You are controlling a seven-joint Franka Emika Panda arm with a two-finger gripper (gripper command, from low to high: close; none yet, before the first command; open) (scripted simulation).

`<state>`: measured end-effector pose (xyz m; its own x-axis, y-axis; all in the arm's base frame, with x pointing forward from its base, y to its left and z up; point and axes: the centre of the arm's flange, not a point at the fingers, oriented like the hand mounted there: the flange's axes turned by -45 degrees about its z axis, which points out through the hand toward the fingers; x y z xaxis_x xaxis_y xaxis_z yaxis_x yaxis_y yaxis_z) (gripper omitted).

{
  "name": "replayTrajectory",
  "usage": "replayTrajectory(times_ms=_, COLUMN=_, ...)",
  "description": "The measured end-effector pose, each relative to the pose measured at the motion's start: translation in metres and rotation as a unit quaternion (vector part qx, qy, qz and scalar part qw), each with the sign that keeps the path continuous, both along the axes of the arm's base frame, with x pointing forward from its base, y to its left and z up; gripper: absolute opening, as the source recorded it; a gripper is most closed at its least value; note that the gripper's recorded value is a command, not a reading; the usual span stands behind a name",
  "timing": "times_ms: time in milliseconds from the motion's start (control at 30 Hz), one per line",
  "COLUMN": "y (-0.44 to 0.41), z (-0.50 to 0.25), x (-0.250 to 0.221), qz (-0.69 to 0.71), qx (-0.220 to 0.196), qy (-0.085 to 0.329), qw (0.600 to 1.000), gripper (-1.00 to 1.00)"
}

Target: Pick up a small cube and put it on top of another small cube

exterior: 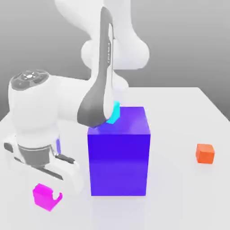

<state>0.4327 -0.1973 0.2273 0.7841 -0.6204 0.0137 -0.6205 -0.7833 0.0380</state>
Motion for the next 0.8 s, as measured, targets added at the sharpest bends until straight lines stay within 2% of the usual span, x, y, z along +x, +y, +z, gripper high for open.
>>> replayTrajectory(times_ms=100, y=-0.032, z=0.009, x=-0.046, qz=-0.104, qx=-0.003, qy=-0.001, qw=0.995, gripper=-1.0)
replayTrajectory(times_ms=267, y=-0.064, z=0.017, x=-0.124, qz=-0.271, qx=-0.002, qy=-0.006, qw=0.962, gripper=-1.0)
replayTrajectory(times_ms=500, y=-0.063, z=0.018, x=-0.215, qz=-0.468, qx=0.011, qy=-0.014, qw=0.884, gripper=-1.0)
replayTrajectory(times_ms=600, y=-0.062, z=0.001, x=-0.224, qz=-0.492, qx=0.015, qy=-0.016, qw=0.87, gripper=-1.0)
replayTrajectory(times_ms=767, y=-0.059, z=-0.038, x=-0.223, qz=-0.491, qx=0.016, qy=-0.016, qw=0.871, gripper=-1.0)
replayTrajectory(times_ms=800, y=-0.059, z=-0.045, x=-0.224, qz=-0.491, qx=0.015, qy=-0.016, qw=0.871, gripper=1.0)
